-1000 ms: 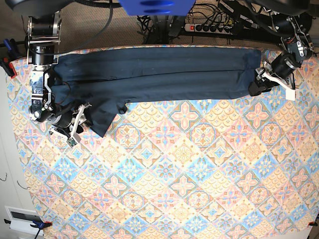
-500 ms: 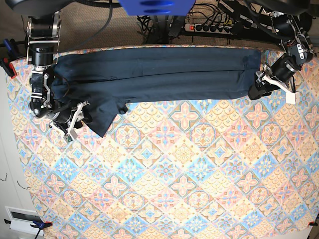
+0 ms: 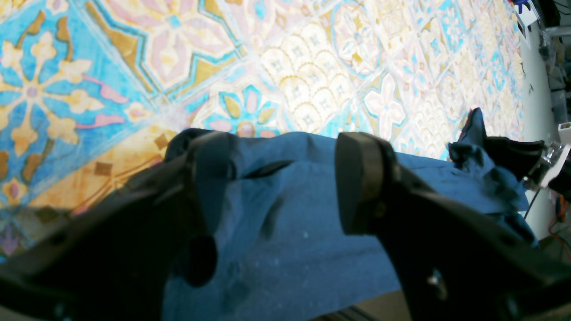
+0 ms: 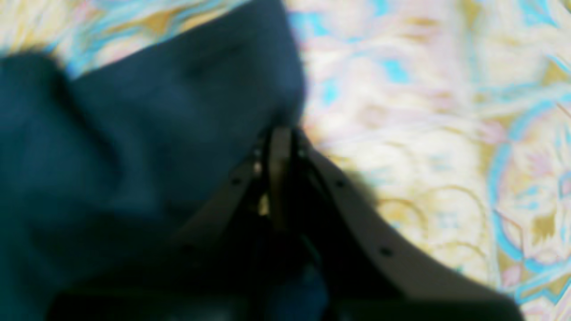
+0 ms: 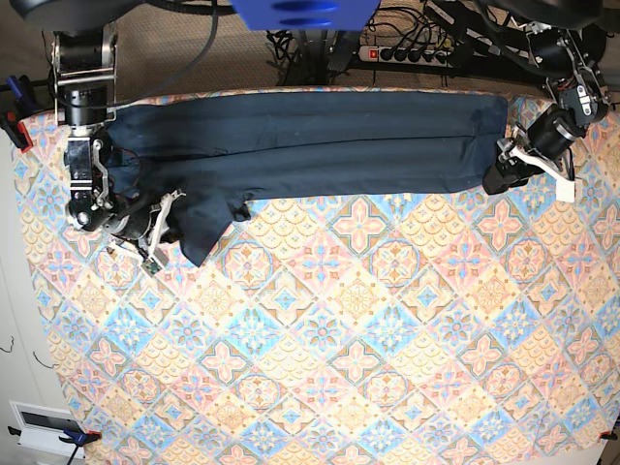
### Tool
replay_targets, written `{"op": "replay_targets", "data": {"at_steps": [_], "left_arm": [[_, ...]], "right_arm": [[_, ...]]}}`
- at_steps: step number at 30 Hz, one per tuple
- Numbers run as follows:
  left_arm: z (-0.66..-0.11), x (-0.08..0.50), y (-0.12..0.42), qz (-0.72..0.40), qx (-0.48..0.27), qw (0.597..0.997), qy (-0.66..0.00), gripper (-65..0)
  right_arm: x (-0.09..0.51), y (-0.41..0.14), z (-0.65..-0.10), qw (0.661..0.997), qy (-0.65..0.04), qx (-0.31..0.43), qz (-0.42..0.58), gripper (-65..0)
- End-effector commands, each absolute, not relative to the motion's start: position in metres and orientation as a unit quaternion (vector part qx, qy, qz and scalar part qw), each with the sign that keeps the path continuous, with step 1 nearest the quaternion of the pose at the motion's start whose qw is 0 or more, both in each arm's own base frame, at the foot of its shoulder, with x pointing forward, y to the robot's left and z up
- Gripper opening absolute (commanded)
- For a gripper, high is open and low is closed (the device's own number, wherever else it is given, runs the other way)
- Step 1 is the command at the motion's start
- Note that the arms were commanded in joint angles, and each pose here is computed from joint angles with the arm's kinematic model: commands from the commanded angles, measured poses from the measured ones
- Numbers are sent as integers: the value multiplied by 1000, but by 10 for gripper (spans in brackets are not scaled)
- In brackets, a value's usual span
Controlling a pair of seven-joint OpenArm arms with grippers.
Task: Layout the t-shirt on the table in an organized manner, then fold the t-shirt properly
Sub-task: 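Grasp the shirt hem with the right gripper and fold it over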
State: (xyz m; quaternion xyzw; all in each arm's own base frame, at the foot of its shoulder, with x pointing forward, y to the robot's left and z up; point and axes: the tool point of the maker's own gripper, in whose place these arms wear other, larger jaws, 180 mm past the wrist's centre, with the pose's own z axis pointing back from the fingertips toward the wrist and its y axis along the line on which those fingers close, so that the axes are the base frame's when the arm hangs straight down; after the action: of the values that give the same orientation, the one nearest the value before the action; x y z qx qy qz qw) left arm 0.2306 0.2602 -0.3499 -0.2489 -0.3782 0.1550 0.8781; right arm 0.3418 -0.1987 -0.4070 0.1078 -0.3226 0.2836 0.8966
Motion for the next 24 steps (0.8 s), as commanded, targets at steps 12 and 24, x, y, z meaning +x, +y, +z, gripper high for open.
{"op": "replay_targets", "data": {"at_steps": [12,24], "left_arm": [[-339,237,263,147,-249,872,-395,-295],[-345,236,268,143,-226,881,-389,-295]], "right_arm": [[296,-221,-328,871,-363,3,330,-643],[195,-226,-369,903,-268,20,335,-643]]}}
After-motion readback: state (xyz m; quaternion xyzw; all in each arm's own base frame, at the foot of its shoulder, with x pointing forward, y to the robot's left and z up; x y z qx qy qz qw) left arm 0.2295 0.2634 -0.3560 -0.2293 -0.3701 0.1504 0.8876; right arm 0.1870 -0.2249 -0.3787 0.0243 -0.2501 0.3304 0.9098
